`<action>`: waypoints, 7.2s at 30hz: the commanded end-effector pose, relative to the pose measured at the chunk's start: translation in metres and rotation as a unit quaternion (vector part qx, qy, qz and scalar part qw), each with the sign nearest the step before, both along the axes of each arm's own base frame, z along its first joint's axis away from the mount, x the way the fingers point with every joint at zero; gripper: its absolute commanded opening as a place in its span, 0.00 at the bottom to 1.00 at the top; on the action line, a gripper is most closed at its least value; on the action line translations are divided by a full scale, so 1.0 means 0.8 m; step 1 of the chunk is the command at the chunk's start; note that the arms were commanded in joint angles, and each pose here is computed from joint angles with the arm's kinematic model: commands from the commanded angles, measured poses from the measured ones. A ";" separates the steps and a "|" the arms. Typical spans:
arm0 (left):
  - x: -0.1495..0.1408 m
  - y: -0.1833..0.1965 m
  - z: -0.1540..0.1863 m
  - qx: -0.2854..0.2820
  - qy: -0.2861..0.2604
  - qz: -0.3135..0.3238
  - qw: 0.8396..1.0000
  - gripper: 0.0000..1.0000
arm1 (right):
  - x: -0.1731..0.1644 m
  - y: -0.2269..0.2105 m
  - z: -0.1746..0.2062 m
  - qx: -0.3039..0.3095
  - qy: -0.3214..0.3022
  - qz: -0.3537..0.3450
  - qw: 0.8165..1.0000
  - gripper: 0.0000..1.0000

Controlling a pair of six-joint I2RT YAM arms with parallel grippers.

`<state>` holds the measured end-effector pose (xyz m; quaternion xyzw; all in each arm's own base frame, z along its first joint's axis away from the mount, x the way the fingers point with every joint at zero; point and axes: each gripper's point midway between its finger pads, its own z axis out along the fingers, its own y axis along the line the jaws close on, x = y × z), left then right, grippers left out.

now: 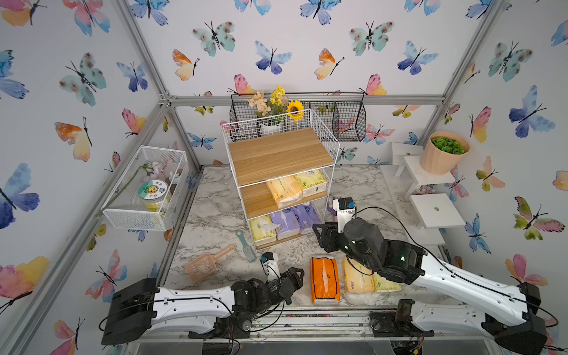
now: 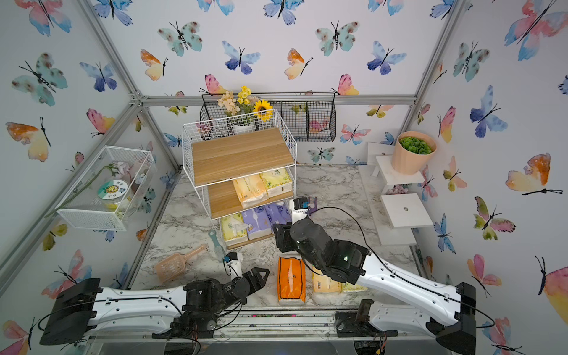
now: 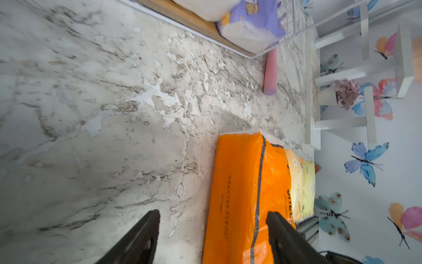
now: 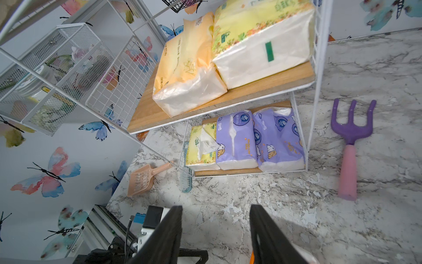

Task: Remove the tissue boxes from the shelf
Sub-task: Move the box of tissues to the center of the board, then pick up a box of tissues from the shelf, then move the box of tissues to the center of the board.

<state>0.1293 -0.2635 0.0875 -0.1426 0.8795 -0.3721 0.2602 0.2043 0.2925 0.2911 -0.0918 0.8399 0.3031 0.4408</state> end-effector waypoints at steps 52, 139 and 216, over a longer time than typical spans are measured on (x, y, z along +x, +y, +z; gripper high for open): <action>0.050 -0.032 0.046 -0.029 -0.065 0.032 0.997 0.64 | 0.029 0.047 0.055 0.118 -0.026 -0.033 0.992 0.52; 0.147 0.047 0.287 -0.309 -0.184 0.137 0.923 0.94 | 0.037 0.060 0.049 0.179 0.075 -0.053 0.979 0.01; 0.019 -0.065 0.012 -0.098 -0.042 -0.201 0.974 0.17 | 0.005 0.000 0.042 0.062 -0.052 0.024 0.996 0.55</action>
